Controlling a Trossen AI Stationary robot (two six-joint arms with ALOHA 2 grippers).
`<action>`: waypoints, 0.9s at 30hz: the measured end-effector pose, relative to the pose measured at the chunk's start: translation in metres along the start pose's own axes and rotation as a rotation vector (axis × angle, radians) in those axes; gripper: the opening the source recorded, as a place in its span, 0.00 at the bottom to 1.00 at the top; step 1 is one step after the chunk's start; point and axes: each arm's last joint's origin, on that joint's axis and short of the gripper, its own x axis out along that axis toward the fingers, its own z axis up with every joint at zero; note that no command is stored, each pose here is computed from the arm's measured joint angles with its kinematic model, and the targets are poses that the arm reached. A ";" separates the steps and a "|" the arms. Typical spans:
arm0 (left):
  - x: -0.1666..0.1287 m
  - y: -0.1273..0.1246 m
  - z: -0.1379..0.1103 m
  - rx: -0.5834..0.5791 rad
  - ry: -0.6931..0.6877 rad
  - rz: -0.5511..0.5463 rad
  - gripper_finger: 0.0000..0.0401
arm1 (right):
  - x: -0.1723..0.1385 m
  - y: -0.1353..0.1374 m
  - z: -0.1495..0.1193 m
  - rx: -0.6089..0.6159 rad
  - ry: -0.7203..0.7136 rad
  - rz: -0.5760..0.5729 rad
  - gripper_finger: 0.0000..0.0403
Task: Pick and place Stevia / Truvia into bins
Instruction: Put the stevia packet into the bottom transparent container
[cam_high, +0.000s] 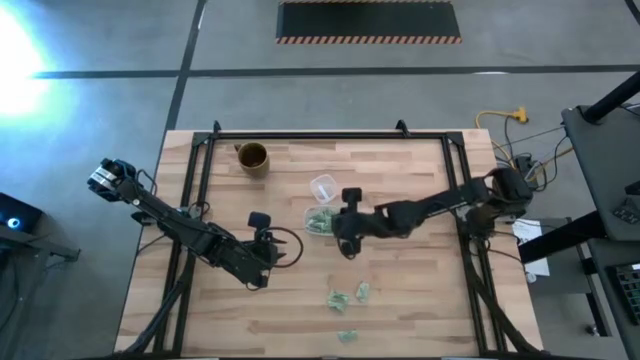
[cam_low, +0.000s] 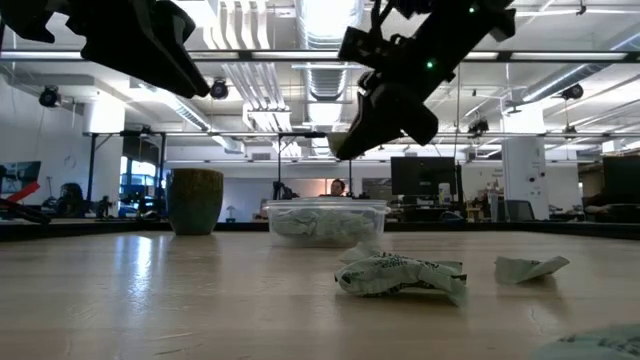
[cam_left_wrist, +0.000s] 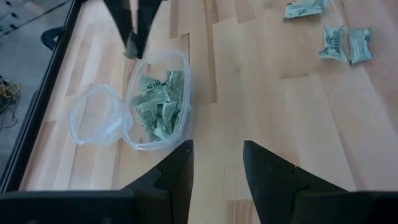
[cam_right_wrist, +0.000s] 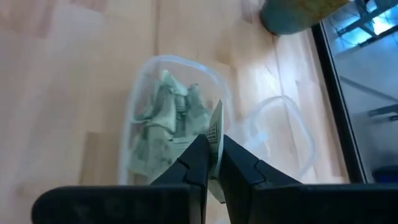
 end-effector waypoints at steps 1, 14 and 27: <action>0.000 0.000 -0.001 0.001 0.002 0.000 0.31 | 0.001 -0.003 -0.001 0.007 0.003 -0.004 0.06; 0.000 0.000 0.000 -0.005 -0.004 -0.001 0.31 | 0.013 -0.008 -0.018 0.043 0.012 -0.020 0.06; 0.000 0.000 0.000 -0.005 -0.004 -0.001 0.31 | 0.014 -0.007 -0.019 0.016 -0.007 0.045 0.07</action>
